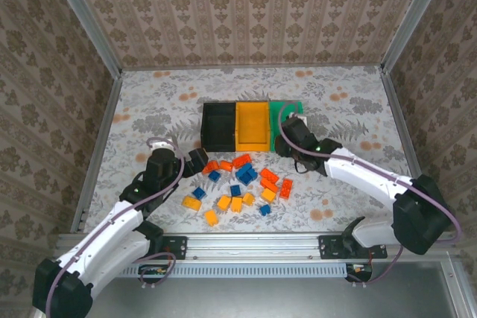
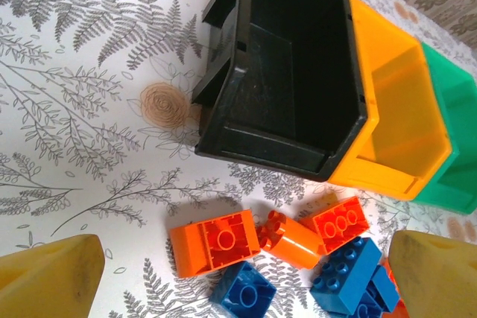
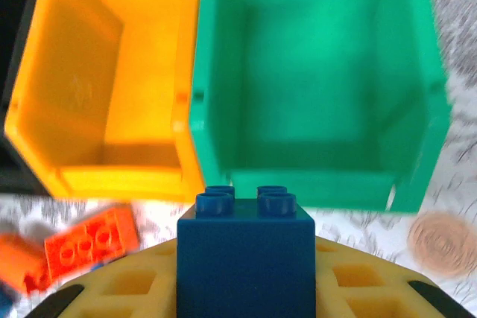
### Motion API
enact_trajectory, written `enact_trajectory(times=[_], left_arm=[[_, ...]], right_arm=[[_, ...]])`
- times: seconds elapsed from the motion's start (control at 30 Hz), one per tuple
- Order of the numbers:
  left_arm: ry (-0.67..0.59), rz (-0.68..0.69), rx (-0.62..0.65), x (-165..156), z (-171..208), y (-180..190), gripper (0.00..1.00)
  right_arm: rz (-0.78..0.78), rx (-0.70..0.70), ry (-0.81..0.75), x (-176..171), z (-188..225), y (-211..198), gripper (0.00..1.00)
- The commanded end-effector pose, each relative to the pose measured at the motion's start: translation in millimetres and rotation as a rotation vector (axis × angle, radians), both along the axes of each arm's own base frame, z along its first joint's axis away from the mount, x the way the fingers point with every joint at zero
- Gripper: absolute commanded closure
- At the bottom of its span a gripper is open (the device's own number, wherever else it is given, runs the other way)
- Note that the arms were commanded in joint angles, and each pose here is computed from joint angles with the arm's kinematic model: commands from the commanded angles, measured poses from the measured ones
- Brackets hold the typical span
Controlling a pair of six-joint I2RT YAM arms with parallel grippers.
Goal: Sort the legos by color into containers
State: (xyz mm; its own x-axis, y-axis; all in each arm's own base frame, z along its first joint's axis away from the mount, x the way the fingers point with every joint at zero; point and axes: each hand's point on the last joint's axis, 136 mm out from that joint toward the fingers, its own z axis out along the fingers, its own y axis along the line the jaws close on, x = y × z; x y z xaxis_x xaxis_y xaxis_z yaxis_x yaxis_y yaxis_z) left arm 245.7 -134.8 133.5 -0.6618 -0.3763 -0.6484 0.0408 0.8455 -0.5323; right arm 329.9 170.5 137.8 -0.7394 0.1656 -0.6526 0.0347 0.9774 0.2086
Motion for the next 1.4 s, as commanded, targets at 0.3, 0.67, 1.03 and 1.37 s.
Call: enact_trajectory(times=[0.3,0.67,1.03,1.37], left_arm=[[0.051,-0.009,0.010,-9,4,0,0.00],[0.092,-0.037,0.064,-9,3,-3,0.00],[0.198,-0.175,0.208,-20,-23,-31,0.07],[0.363,-0.255,0.533,-55,-64,-22,0.17]], right_arm=[[-0.111,-0.112,0.155,89,-34,-21,0.68],[-0.118,-0.061,0.140,95,-20,-13,0.34],[0.093,0.021,0.105,15,-9,33,0.24],[0.099,0.032,0.092,-38,-18,22,0.23]])
